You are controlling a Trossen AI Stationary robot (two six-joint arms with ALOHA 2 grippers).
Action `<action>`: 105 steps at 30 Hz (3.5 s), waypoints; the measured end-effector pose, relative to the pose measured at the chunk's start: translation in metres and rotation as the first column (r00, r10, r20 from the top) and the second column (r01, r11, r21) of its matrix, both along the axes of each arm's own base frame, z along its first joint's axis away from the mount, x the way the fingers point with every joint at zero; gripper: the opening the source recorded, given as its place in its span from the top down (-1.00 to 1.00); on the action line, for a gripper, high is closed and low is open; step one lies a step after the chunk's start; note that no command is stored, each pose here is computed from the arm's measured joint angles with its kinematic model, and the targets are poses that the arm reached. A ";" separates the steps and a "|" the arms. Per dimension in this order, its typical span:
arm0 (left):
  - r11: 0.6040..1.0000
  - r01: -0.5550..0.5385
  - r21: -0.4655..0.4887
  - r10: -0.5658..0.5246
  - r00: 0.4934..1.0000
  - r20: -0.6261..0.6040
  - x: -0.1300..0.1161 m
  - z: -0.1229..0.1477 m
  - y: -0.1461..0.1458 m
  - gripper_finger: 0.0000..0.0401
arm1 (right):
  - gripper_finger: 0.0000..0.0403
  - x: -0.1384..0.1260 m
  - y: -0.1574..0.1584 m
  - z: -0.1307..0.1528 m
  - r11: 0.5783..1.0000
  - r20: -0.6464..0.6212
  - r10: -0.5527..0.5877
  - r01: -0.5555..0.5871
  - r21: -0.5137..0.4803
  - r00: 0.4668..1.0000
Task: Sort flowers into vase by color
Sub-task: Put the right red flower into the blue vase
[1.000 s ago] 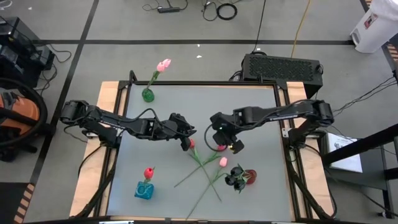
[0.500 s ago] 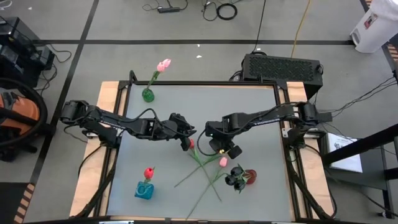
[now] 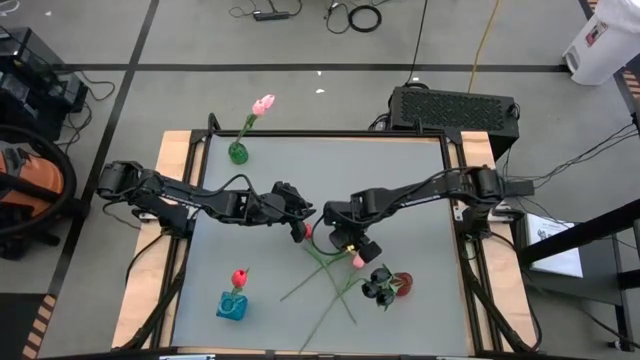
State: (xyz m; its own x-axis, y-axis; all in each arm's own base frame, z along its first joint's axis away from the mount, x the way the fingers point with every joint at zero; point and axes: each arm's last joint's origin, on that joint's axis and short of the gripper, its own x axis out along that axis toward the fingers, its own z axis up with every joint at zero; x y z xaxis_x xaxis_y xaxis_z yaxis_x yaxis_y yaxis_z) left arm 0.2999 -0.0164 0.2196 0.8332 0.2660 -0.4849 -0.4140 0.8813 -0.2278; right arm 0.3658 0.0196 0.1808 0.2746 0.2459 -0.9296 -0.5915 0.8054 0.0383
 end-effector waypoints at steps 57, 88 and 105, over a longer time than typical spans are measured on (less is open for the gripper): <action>1.000 -0.001 -0.001 0.001 1.000 -0.002 0.000 0.000 0.000 0.49 | 1.00 -0.006 -0.008 -0.011 0.962 -0.224 -0.096 0.033 -0.272 0.970; 1.000 0.000 0.000 0.000 1.000 -0.005 0.000 -0.001 0.000 0.49 | 1.00 -0.025 -0.019 0.089 0.783 -0.320 -0.352 0.089 -0.616 0.879; 0.984 0.124 0.126 -0.128 0.991 0.025 0.004 0.011 -0.002 0.49 | 1.00 -0.111 -0.021 0.201 0.778 0.073 -0.495 0.480 -0.406 0.866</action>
